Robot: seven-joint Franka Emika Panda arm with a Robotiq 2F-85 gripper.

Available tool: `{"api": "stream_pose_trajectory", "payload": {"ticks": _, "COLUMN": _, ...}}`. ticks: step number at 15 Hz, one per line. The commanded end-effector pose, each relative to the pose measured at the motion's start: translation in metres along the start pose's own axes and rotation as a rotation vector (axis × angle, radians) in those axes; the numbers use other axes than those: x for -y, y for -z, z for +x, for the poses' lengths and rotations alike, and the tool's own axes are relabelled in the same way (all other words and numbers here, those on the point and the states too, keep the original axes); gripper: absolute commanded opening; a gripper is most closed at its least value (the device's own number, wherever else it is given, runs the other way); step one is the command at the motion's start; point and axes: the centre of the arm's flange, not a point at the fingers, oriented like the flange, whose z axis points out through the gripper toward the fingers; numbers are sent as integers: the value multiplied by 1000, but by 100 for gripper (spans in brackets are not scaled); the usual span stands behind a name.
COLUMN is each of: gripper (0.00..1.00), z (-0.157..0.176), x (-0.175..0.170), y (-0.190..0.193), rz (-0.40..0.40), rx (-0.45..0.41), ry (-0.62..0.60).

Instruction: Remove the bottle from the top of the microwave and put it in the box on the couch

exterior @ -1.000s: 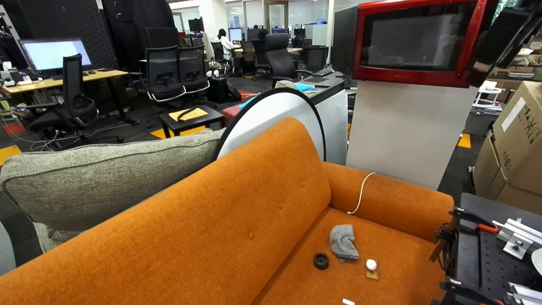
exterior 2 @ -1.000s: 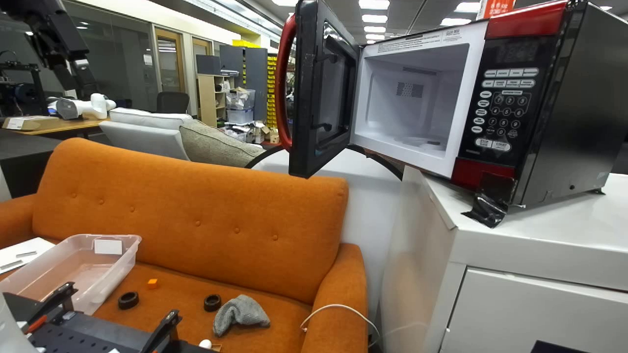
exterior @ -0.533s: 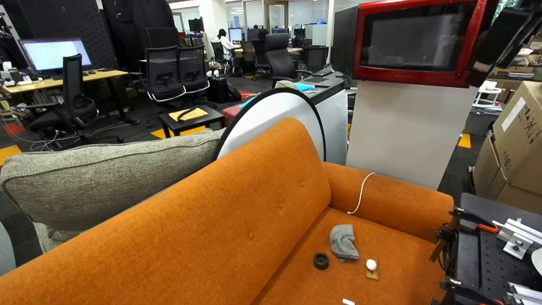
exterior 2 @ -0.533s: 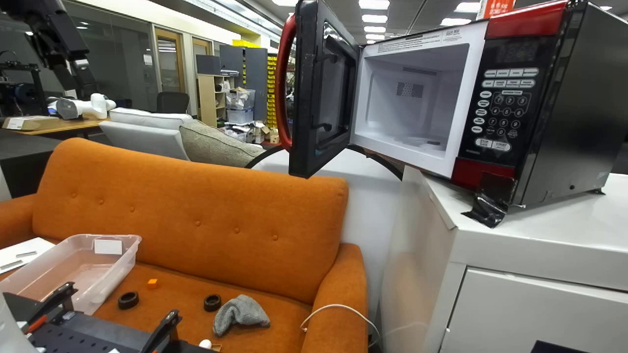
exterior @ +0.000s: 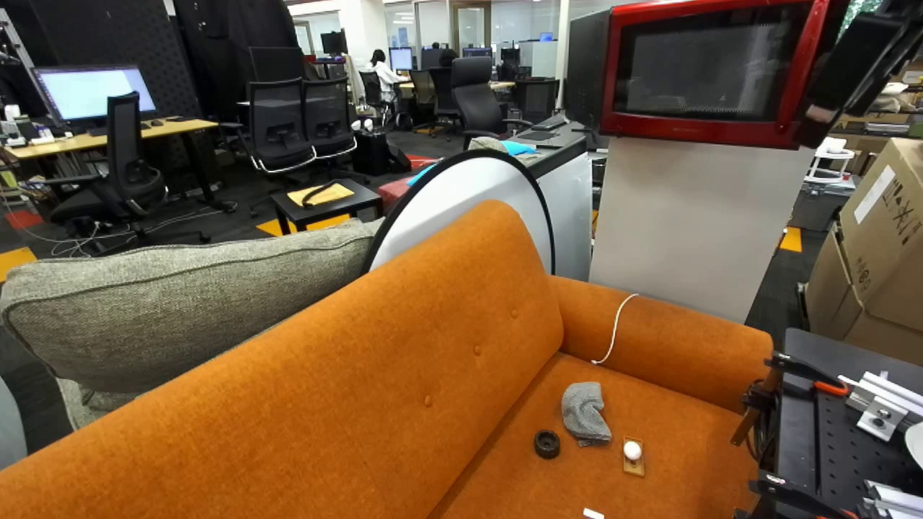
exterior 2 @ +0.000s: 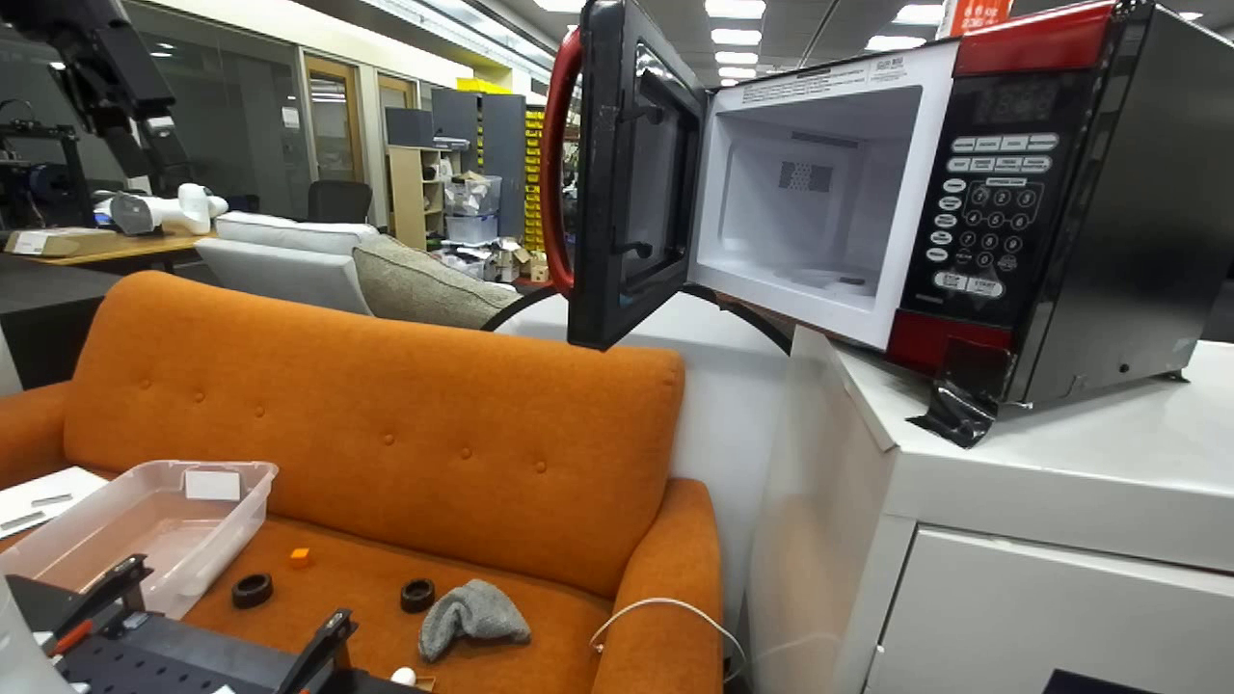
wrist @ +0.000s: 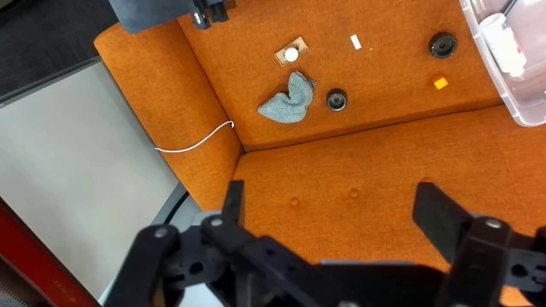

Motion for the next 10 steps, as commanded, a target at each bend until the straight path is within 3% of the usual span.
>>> {"api": "stream_pose_trajectory", "payload": {"ticks": 1, "gripper": 100, "z": 0, "x": 0, "y": 0, "rz": 0, "rx": 0, "ry": 0}}
{"api": "stream_pose_trajectory", "payload": {"ticks": 4, "gripper": 100, "z": 7, "x": -6, "y": 6, "rz": -2, "rx": -26, "ry": 16}}
{"api": "stream_pose_trajectory", "payload": {"ticks": 10, "gripper": 100, "z": 63, "x": -71, "y": 16, "rz": -198, "rx": -268, "ry": -43}}
